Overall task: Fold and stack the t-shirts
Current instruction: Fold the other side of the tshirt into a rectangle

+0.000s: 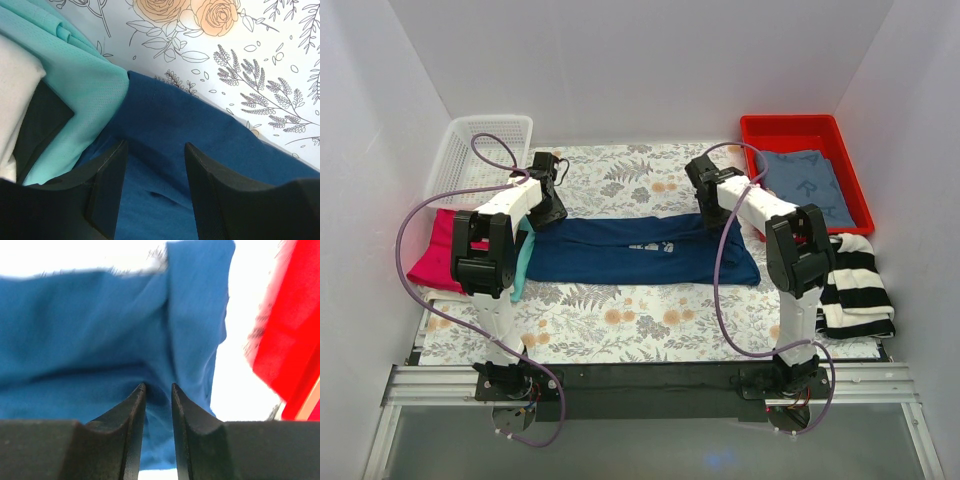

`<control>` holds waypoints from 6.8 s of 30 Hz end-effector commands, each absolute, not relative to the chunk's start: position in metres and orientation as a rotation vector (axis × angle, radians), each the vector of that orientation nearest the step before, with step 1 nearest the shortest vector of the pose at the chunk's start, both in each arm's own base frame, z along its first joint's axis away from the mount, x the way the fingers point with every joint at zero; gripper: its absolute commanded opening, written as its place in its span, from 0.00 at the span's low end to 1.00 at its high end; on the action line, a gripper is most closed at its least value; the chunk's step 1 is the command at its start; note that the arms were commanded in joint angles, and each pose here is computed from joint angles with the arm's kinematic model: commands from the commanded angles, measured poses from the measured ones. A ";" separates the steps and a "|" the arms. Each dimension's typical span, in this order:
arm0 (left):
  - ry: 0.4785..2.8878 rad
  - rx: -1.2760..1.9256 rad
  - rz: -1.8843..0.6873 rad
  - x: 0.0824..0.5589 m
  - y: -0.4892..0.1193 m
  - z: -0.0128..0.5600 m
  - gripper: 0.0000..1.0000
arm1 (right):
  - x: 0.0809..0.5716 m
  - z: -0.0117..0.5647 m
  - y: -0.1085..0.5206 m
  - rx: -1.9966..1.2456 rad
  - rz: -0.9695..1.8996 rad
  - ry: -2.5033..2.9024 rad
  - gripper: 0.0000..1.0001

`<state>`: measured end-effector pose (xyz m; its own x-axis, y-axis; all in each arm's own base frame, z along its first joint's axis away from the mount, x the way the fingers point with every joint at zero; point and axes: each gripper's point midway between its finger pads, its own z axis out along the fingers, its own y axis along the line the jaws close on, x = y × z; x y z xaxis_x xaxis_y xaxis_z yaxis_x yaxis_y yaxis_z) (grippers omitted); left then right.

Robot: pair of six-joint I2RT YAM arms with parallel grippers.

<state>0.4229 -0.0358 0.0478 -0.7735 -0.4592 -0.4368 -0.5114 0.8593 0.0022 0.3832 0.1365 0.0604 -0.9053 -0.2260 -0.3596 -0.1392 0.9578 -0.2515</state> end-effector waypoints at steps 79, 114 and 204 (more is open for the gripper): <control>2.565 -0.681 0.174 0.428 -0.033 0.065 0.67 | 0.412 0.054 0.155 -0.235 0.148 2.552 0.02; 2.593 -0.686 0.155 0.424 -0.036 0.053 0.67 | 0.257 0.127 0.188 -0.374 0.525 2.631 0.01; 2.772 -0.823 0.428 0.383 -0.020 -0.042 0.67 | 0.486 0.108 0.037 0.171 -0.227 2.466 0.03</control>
